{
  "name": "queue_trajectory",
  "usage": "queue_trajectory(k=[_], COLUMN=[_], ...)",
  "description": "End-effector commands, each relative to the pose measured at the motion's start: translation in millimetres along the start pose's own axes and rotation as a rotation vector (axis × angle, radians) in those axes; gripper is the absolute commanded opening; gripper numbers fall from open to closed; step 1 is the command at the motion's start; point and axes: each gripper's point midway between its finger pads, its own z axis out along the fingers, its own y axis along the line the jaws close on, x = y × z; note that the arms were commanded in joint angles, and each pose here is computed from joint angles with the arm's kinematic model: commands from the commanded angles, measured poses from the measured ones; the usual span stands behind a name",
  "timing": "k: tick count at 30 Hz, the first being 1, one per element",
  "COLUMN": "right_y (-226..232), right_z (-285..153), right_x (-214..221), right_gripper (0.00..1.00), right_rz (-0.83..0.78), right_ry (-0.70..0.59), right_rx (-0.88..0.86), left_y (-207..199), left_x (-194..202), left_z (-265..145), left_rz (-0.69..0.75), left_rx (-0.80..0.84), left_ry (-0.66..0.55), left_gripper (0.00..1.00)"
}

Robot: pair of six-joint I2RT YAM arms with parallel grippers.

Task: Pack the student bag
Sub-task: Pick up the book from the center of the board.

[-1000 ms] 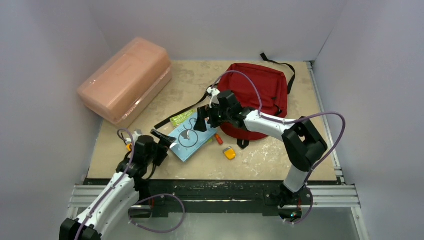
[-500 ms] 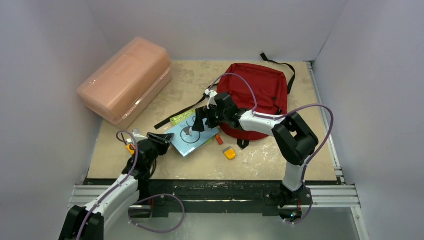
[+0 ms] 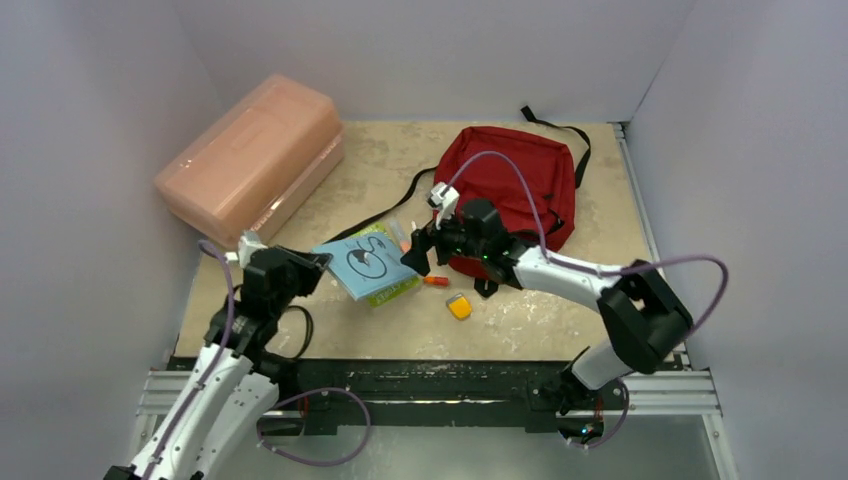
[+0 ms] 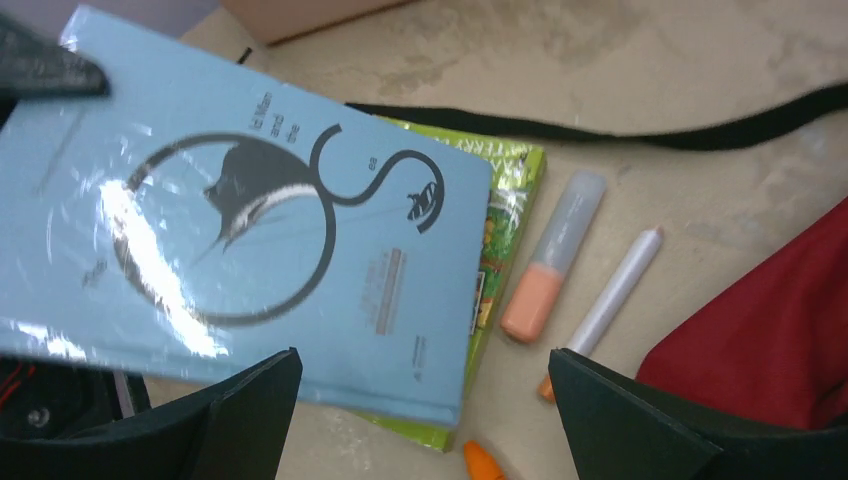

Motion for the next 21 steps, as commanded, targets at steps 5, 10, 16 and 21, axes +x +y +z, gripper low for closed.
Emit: queue_trajectory(k=[5,10,16,21], right_y=[68.3,105.1,108.3,92.9], right_z=[-72.9,-84.7,-74.3,-58.5], right_x=[-75.5,-81.2,-90.6,-98.5], right_gripper=[0.99,0.99,0.97,0.87], right_rz=[-0.538,-0.619,-0.649,-0.622], right_ry=[-0.518,-0.638,-0.685,-0.670], right_rx=[-0.056,-0.010,0.143,0.312], left_y=[-61.0,-102.4,-125.3,-135.8], left_x=[-30.9,-22.4,-19.3,-11.3], left_z=[-49.4,-43.4,-46.6,-50.3], left_rz=[0.036,-0.056,-0.150,-0.204], left_rx=[-0.241,-0.184,-0.182,-0.186], left_ry=[0.019,0.099,0.142,0.202], left_gripper=[0.00,0.00,0.00,0.00])
